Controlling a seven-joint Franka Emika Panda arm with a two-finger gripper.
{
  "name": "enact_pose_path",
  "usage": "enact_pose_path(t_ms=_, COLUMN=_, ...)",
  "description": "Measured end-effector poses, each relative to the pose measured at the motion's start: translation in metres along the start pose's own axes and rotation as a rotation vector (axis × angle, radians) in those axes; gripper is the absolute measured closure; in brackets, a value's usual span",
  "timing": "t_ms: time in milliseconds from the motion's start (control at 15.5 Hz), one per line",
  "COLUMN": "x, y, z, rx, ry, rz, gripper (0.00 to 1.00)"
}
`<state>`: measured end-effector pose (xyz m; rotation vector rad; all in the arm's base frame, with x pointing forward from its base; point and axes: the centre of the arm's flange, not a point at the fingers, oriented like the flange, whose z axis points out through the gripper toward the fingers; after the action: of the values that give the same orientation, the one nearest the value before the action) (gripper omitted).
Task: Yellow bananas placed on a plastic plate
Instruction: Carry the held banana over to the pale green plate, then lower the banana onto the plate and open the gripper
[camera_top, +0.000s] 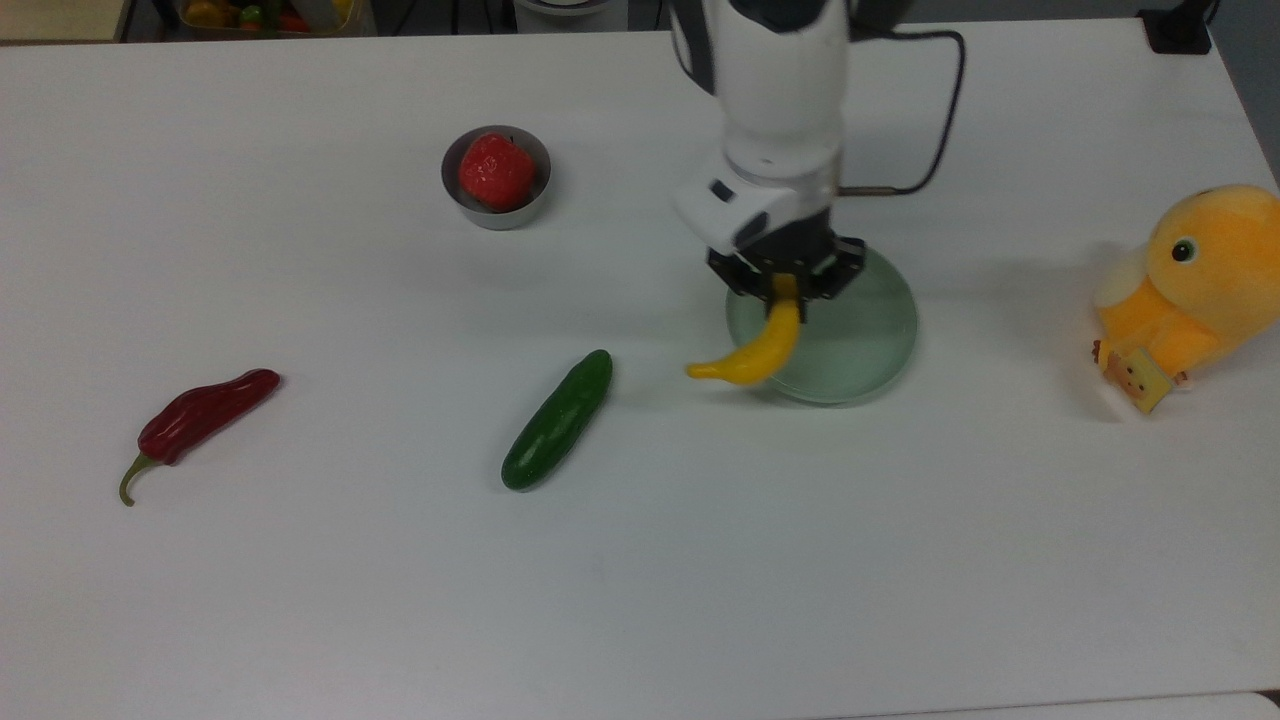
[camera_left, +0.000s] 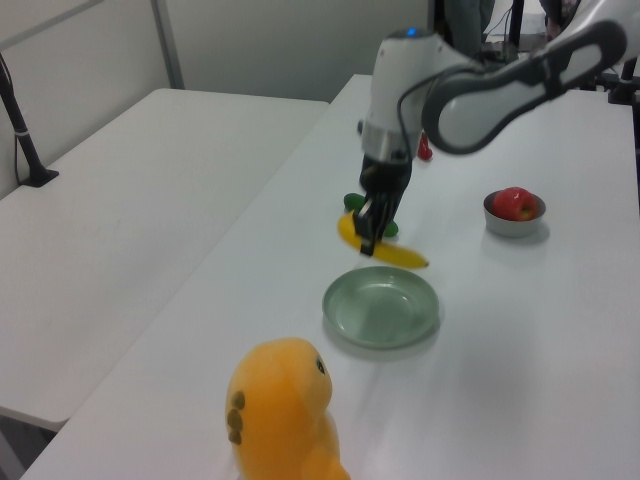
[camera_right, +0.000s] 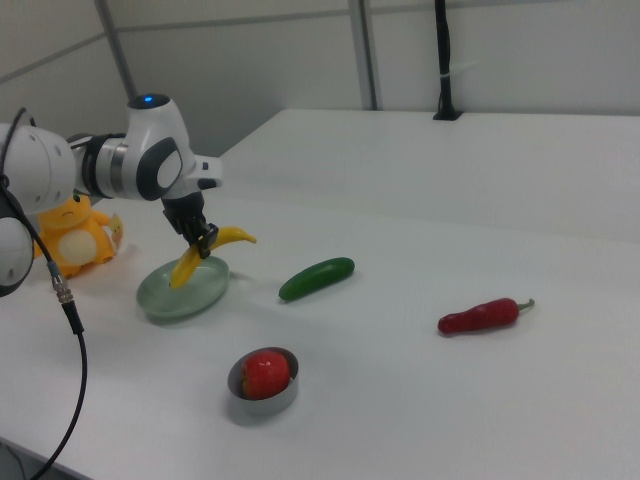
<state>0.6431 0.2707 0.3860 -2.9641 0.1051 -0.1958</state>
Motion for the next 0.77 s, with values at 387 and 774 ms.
enact_pose_path(t_ms=387, x=-0.013, y=-0.043, z=0.033, rx=-0.007, ry=0.021, rz=-0.041, gripper=0.71)
enact_pose_path(t_ms=774, x=-0.011, y=-0.041, z=0.033, rx=-0.042, ry=0.042, rz=-0.05, gripper=0.15)
